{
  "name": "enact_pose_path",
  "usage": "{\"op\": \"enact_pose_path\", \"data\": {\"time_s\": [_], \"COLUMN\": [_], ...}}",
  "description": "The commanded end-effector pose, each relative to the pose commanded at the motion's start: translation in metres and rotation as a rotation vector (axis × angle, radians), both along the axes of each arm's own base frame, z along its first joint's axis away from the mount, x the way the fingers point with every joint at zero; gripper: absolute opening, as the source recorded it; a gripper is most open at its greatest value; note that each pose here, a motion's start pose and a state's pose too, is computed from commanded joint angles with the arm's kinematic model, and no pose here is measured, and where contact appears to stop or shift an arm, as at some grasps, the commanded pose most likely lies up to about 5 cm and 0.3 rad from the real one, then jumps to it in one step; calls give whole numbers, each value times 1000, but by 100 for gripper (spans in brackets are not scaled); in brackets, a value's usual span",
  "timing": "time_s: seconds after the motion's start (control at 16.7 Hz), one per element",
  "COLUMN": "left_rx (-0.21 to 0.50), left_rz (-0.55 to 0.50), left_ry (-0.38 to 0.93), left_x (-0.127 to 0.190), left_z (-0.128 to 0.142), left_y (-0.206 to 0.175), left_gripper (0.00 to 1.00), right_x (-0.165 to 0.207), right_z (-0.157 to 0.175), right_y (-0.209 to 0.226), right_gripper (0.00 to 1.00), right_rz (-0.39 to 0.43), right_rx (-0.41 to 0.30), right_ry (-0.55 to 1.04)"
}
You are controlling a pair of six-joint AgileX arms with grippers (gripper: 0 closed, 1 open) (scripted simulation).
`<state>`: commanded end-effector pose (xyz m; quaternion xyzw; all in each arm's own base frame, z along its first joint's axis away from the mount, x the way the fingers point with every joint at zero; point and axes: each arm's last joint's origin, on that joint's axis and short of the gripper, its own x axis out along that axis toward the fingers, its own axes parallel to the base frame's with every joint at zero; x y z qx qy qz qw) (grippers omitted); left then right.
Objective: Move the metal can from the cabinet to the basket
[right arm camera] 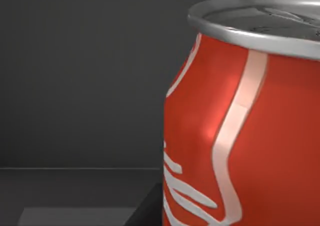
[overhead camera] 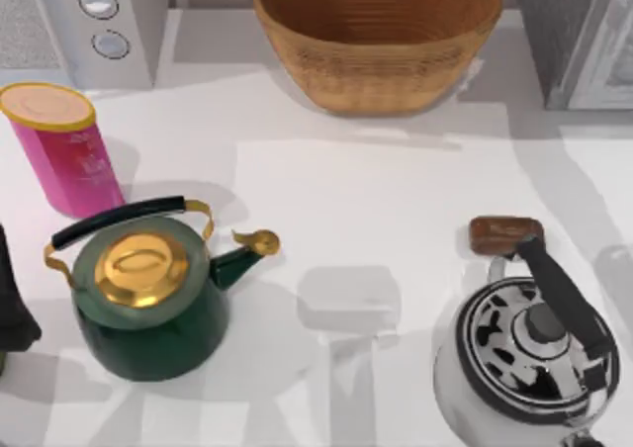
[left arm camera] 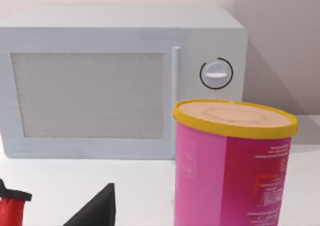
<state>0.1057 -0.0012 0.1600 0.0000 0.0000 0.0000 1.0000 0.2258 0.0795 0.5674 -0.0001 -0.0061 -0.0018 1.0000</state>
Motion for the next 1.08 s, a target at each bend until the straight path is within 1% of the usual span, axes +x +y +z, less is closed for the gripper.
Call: {"op": "enact_pose_path", "data": {"time_s": [0.12,0.36,0.48,0.6,0.78,0.96,1.08], "left_rx": [0,0,0,0,0,0,0], "left_rz": [0,0,0,0,0,0,0], "left_ry": [0,0,0,0,0,0,0], "left_x": [0,0,0,0,0,0,0], "left_z": [0,0,0,0,0,0,0], "left_y": [0,0,0,0,0,0,0], "left_gripper": [100,100,100,100,100,100,100], "right_x": [-5,-3,-10,-27,-66,-105,-111], "right_z": [0,-1,2,5,1,-19,-45], "right_y": [-1,-1,-6,-15,-34,-51,-56], "right_gripper": [0,0,0,0,0,0,0], "right_rz": [0,-3,-4,-5,-5,-4,-3], "right_rx": [-1,-1,14,38,64,69,57], "right_ry": [2,7,-23,-81,-170,-229,-219]}}
